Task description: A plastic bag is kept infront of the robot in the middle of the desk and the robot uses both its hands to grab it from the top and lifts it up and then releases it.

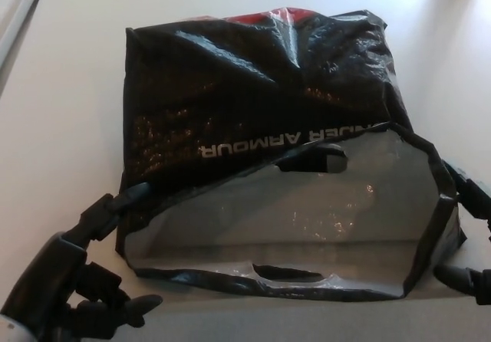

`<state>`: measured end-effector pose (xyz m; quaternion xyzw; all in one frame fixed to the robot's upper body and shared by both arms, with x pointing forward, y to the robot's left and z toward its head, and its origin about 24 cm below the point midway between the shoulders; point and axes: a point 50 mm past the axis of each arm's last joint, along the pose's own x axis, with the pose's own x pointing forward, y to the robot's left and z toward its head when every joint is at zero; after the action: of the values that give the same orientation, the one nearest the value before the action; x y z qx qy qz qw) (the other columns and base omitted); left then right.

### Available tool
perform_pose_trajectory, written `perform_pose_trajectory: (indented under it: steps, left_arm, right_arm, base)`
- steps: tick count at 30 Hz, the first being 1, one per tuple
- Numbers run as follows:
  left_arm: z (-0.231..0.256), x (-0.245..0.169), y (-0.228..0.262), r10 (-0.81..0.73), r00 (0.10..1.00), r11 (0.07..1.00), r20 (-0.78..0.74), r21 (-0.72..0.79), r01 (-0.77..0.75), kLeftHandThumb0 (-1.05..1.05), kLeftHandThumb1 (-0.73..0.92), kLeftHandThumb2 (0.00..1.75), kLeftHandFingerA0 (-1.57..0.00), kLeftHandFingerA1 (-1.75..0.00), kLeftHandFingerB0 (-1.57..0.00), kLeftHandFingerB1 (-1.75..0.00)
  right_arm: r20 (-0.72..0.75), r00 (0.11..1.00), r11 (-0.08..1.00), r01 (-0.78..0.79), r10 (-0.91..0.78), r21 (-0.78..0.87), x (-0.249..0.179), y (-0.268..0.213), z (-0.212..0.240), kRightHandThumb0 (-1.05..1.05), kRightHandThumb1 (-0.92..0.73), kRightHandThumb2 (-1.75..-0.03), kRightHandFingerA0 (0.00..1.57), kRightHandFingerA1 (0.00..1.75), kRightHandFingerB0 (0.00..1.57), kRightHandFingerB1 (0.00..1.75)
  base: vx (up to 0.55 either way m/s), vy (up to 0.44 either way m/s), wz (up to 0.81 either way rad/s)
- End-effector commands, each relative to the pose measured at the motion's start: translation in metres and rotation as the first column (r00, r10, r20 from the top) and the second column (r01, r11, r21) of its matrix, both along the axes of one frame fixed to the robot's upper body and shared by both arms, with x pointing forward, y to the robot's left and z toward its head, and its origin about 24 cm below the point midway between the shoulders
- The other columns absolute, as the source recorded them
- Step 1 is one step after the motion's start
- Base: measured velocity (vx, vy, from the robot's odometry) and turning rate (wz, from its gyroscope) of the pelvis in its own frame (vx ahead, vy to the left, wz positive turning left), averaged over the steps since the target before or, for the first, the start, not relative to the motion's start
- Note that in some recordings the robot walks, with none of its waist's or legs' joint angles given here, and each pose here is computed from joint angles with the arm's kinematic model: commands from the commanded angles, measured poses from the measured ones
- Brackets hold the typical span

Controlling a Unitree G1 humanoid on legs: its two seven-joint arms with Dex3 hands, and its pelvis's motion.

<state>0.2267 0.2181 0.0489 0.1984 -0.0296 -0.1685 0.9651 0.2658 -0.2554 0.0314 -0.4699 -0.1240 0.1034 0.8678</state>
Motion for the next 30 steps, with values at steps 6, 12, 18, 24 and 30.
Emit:
perform_pose_trajectory:
  steps: [6, 12, 18, 24, 30]
  left_arm:
    - [-0.005, 0.004, 0.0, 0.032, 0.998, 0.999, -0.052, 0.006, -0.032, -0.68, 0.41, 0.77, -0.29, -0.48, -0.18, -0.4]
    - [-0.005, 0.005, -0.001, 0.027, 0.997, 1.0, -0.068, 0.015, -0.026, -0.4, 0.49, 0.57, -0.79, -1.42, -0.7, -1.23]
    - [0.001, -0.011, 0.002, -0.066, 0.974, 0.991, -0.217, -0.129, 0.038, -0.29, 0.45, 0.82, -1.34, -1.5, -1.1, -1.4]
    - [0.005, -0.022, 0.005, -0.103, 0.952, 0.969, -0.289, -0.247, 0.03, -0.19, 0.57, 0.57, -1.03, -1.75, -0.75, -1.75]
    - [0.008, -0.025, 0.01, -0.068, 0.951, 0.958, -0.303, -0.285, -0.023, -0.19, 0.59, 0.57, -1.04, -1.75, -0.77, -1.75]
  right_arm:
    - [-0.055, 0.998, 1.0, -0.012, 0.012, 0.007, -0.009, 0.012, -0.018, -1.05, -0.68, -0.62, 0.05, 0.98, 0.0, 0.0]
    - [-0.108, 0.994, 0.999, 0.003, 0.001, 0.036, -0.009, 0.019, -0.027, -1.05, -0.64, -0.64, 0.09, 1.01, 0.0, 0.03]
    - [-0.177, 0.982, 0.989, 0.084, -0.062, 0.123, -0.002, 0.016, -0.034, -0.61, 0.06, -0.79, 0.08, 0.68, 0.02, 0.66]
    - [-0.202, 0.974, 0.973, 0.139, -0.101, 0.184, 0.003, 0.011, -0.034, -1.05, -0.62, -0.62, 0.21, 1.03, 0.0, 0.46]
    - [-0.225, 0.967, 0.947, 0.176, -0.116, 0.27, 0.006, 0.008, -0.035, -1.05, -0.44, -0.92, 0.48, 0.96, 0.07, 0.67]
  base:
    - [0.0, 0.0, 0.0]
    - [0.0, 0.0, 0.0]
    - [0.0, 0.0, 0.0]
    - [0.0, 0.0, 0.0]
    - [0.0, 0.0, 0.0]
